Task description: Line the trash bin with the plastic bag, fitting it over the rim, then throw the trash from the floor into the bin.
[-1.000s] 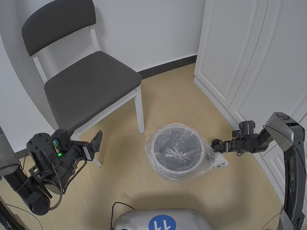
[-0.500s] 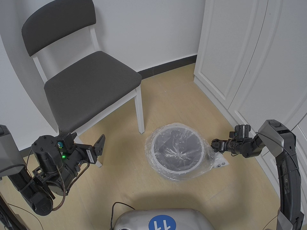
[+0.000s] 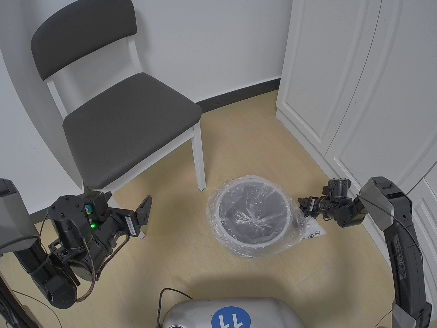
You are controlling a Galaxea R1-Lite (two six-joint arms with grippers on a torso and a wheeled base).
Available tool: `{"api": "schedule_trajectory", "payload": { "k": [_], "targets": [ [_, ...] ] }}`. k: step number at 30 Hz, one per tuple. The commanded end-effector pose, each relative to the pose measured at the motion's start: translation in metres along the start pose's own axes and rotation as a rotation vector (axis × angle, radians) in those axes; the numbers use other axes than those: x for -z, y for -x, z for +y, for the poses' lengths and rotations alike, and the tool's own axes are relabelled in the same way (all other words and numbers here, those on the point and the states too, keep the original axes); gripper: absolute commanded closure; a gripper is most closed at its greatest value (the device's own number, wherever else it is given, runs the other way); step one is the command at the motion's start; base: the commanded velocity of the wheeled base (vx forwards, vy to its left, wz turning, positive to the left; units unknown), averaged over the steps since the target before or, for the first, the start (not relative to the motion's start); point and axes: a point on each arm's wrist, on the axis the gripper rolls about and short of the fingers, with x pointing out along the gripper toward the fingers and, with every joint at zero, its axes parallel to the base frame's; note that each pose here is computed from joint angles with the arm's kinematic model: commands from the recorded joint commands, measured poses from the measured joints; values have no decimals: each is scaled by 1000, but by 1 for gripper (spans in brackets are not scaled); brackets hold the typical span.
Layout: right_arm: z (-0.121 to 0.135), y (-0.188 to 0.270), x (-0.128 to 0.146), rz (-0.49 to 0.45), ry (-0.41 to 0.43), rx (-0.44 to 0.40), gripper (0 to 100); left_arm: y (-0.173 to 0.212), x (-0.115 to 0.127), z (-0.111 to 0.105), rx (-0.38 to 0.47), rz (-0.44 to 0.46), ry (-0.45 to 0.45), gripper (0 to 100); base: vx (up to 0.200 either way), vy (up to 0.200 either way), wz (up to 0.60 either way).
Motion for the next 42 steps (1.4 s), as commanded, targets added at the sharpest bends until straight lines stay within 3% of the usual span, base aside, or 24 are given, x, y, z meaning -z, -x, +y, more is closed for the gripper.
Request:
{"api": "schedule_trajectory", "payload": {
  "k": [1,10,16,39,40,42],
  "targets": [
    [-1,-8,7,-3,-14,-1,0,0,2,-1,4,6,-3,0,0,0,0],
    [-1,-9,7,10,-27,17,0,0,3,-2,2,13,-6,0,0,0,0],
    [-3,-13,9,60,-33,73,0,0,3,-3,4,12,-6,0,0,0,0],
    [-5,-15,8,46,-35,74,0,7,-6,-12,14,-30,-6,0,0,0,0],
    [-5,-15,8,46,-35,74,100,7,-6,-12,14,-30,-7,0,0,0,0],
    [-6,-15,7,39,-33,74,100,7,-5,-12,15,-30,-8,0,0,0,0]
  ]
}}
